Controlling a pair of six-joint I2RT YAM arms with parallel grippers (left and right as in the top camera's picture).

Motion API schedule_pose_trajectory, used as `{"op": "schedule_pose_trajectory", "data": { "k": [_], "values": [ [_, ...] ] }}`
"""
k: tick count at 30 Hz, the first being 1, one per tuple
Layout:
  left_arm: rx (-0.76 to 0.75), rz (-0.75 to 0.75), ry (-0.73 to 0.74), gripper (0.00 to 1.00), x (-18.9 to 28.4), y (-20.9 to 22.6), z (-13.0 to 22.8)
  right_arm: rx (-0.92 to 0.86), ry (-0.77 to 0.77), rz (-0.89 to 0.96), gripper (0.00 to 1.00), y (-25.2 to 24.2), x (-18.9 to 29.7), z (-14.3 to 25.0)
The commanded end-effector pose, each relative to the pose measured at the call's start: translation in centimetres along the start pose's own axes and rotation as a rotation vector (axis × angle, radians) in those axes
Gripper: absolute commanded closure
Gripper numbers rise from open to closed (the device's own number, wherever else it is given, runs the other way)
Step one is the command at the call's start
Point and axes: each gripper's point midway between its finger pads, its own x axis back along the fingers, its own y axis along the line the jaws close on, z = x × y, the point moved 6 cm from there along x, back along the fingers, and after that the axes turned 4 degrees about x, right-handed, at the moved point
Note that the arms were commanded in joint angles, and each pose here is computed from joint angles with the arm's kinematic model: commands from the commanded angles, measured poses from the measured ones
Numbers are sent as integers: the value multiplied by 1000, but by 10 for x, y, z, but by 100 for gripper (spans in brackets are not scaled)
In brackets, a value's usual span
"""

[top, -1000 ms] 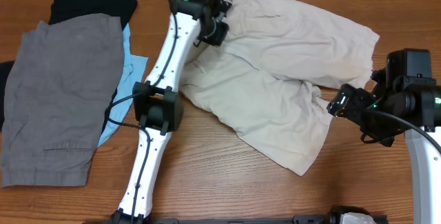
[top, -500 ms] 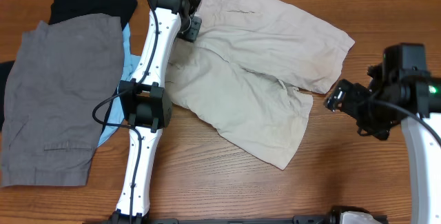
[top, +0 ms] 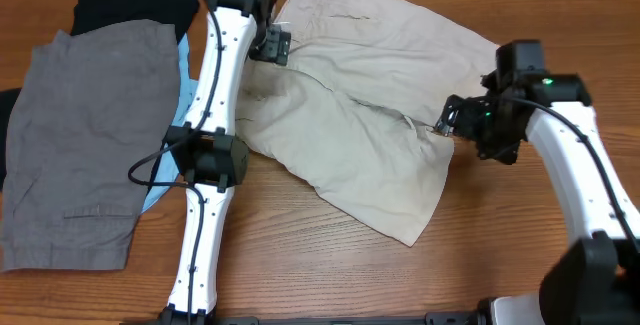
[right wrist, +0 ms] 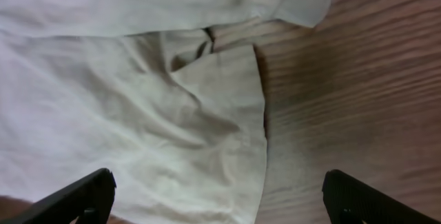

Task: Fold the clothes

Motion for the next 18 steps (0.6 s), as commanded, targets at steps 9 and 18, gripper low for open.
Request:
{"op": "schedule_pose_trajectory", "data": {
  "k": [9, 18],
  "values": [
    [93, 21, -396, 0, 184, 46, -5, 2, -83, -59, 10, -19, -93, 15],
    [122, -10, -364, 0, 180, 66, -1, -16, -114, -107, 69, -26, -116, 29]
  ]
}}
